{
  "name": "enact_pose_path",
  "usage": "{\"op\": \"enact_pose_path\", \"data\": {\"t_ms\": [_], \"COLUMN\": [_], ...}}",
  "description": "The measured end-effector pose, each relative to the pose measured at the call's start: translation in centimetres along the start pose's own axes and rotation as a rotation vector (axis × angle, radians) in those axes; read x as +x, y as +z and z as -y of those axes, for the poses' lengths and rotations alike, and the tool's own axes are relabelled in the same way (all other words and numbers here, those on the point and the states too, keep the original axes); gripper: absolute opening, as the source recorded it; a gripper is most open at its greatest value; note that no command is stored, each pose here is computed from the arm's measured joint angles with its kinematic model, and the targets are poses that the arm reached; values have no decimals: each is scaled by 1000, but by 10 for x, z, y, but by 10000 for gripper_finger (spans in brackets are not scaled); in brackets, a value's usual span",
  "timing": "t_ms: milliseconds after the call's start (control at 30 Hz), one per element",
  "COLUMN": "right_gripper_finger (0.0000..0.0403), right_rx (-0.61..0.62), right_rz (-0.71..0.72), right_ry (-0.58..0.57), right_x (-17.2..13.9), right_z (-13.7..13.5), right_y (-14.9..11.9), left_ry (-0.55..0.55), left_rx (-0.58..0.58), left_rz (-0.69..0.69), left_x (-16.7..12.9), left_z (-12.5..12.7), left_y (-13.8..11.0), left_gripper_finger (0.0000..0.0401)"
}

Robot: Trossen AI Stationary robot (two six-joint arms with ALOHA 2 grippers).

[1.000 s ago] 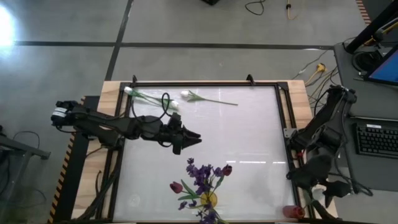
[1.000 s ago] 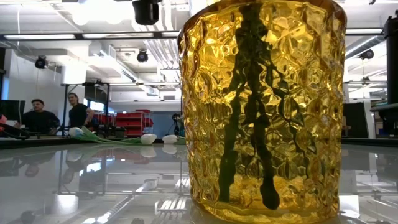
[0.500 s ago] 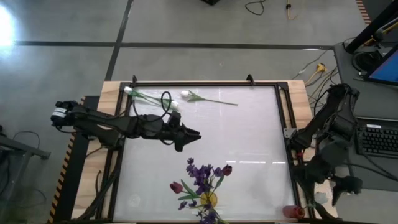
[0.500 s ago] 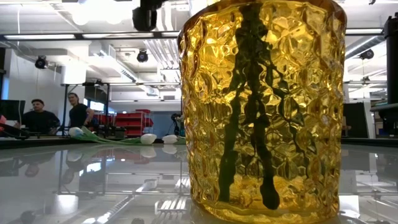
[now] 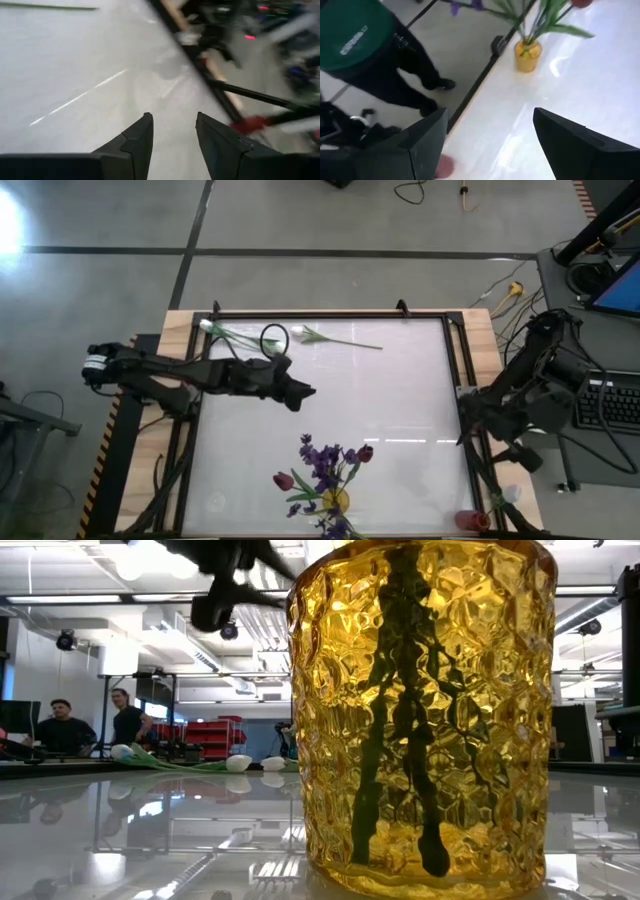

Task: Sort flowers into vase by color
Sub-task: Put the white flower into the red vase

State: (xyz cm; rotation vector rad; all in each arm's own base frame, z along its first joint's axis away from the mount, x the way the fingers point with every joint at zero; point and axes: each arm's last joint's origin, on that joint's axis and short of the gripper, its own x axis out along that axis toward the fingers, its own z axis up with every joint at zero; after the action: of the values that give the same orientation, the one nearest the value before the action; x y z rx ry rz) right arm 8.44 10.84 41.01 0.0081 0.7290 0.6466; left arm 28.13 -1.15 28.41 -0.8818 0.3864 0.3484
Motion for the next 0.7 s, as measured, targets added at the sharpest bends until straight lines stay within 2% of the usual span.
{"op": "enact_pose_path", "data": {"t_ms": [67,267,433,533,700], "right_gripper_finger": [291,301,313,319,322], "right_rx": [-1,46,103,168,235], "right_rz": [25,135,198,235,275], "right_ry": [-49,-289,-424,-517,-697], "right_x": [-1,-6,-11,-13,-9], "right_z": [1,10,21,29,43], "right_y": [1,7,13,16,21], "left_ry": [89,368,617,765,943], "left_rx": [-22,-50,-96,-271,-560], "left_rz": [8,3,53,140,298], "left_x": [1,-1,-5,-10,-10], "left_z": [-10,-45,-79,-107,-159], "left_y": [3,13,31,48,71], "left_gripper_finger": [139,139,139,139,139]}}
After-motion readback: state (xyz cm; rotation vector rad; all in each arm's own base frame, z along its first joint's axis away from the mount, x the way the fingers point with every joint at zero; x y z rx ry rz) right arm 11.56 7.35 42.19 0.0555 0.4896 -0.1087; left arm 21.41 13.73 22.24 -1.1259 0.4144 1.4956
